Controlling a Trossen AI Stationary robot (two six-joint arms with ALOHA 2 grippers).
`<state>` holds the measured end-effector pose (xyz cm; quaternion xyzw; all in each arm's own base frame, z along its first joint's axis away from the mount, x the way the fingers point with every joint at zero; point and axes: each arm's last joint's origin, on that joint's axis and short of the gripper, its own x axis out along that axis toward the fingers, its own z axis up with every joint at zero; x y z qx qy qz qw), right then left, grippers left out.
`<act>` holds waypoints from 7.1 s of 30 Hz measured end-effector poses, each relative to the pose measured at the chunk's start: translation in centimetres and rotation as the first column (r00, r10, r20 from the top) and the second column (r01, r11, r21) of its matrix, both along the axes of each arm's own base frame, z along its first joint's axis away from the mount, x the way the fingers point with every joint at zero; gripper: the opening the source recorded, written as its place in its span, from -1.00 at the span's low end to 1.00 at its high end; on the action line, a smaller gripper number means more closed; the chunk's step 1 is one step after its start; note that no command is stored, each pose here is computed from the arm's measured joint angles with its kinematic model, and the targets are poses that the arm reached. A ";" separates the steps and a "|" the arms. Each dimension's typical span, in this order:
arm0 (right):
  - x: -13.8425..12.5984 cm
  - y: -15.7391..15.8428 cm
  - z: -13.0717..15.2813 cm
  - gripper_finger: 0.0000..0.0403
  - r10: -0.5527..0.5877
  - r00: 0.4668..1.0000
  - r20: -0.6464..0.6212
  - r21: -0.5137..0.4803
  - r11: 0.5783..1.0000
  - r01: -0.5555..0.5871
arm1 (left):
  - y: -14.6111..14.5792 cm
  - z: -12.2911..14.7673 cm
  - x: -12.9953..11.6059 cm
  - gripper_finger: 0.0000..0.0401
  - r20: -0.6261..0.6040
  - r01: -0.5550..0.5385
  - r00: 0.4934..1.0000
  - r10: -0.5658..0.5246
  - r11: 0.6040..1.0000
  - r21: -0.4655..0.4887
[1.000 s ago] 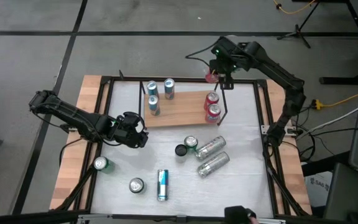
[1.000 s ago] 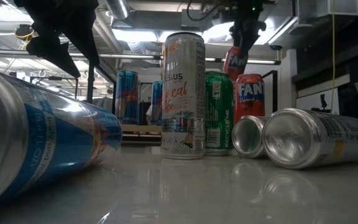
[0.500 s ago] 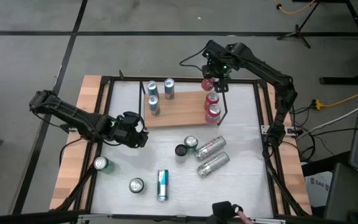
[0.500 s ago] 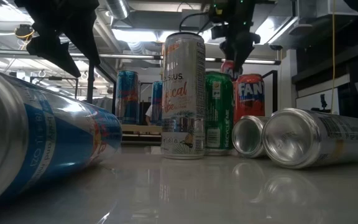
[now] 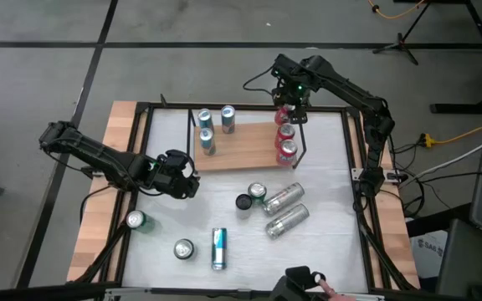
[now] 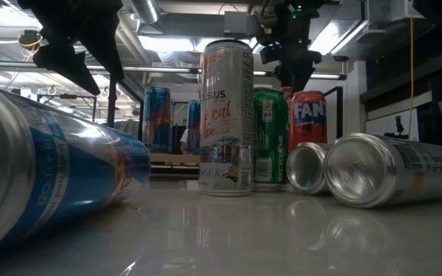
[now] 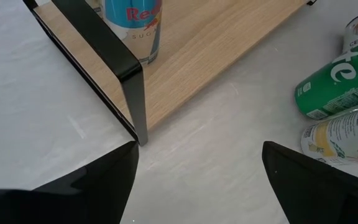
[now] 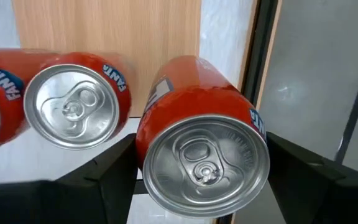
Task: Sort soda cans
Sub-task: Put the orange soda can on the shelf and align with the other orange soda cans, then put the green soda can on the shelf
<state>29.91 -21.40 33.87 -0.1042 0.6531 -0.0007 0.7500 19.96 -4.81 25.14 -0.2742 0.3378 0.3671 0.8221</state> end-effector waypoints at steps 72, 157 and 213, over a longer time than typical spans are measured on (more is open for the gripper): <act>2.5 -1.6 -4.8 0.44 0.055 0.995 -0.088 0.072 0.996 -0.049 | 0.0 0.0 0.0 0.67 0.000 0.000 1.000 0.000 1.000 0.001; -0.1 14.2 12.0 0.77 0.205 0.863 0.463 -0.010 0.974 -0.226 | -1.8 2.0 2.4 0.67 0.237 0.243 0.939 -0.251 0.968 0.065; 2.6 23.1 5.4 0.77 0.251 0.934 0.255 0.180 0.936 -0.301 | -14.2 1.9 0.1 0.67 -0.078 0.252 0.929 -0.363 0.770 -0.586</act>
